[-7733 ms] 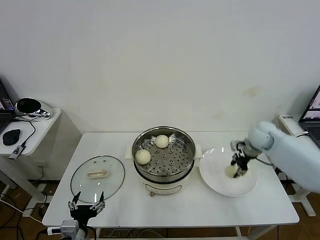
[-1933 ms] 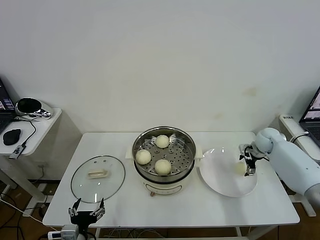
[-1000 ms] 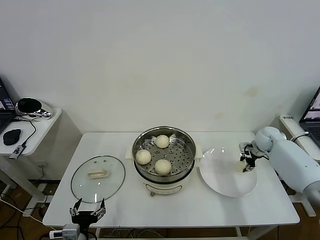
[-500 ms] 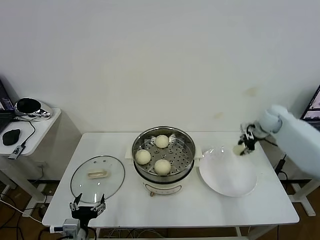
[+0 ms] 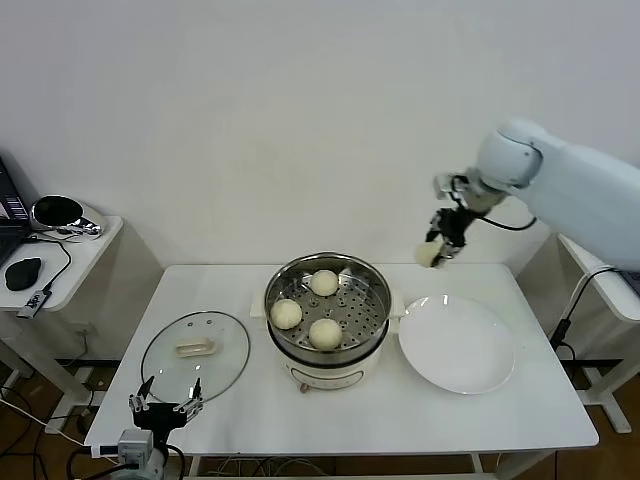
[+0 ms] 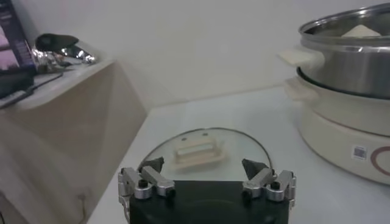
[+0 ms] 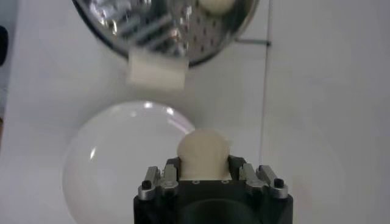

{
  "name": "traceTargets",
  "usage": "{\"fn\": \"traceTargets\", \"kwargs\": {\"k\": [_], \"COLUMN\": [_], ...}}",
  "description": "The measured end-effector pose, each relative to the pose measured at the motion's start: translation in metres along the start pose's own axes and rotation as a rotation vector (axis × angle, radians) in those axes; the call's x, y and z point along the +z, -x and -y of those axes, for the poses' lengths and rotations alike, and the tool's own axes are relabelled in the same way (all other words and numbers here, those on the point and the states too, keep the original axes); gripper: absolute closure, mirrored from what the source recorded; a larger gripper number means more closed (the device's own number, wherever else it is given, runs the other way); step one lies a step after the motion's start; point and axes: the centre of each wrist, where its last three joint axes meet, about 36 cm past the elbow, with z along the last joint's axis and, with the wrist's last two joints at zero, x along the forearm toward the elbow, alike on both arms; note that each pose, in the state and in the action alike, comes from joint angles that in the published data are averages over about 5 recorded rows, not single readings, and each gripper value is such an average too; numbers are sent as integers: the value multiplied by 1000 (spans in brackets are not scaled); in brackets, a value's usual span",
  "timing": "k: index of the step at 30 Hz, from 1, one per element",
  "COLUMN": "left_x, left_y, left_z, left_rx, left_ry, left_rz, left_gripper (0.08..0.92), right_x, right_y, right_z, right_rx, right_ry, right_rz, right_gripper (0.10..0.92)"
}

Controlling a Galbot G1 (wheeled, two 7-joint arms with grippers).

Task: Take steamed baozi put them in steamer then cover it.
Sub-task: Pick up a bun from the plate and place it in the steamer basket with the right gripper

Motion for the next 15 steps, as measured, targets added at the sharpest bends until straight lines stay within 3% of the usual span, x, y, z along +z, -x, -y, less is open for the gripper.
{"fn": "traceTargets", "kwargs": {"k": [15], "left_x": [-6], "left_y": [-2], "left_z": [-1], "left_rx": [10], "left_ry": [-15], "left_rz": [18], "left_gripper": [177], "right_x": [-88], "right_y": [51], "right_z": [13], "right_rx": [-88], "right_ry": [-68], "right_rz": [-15], "right_gripper": [522]}}
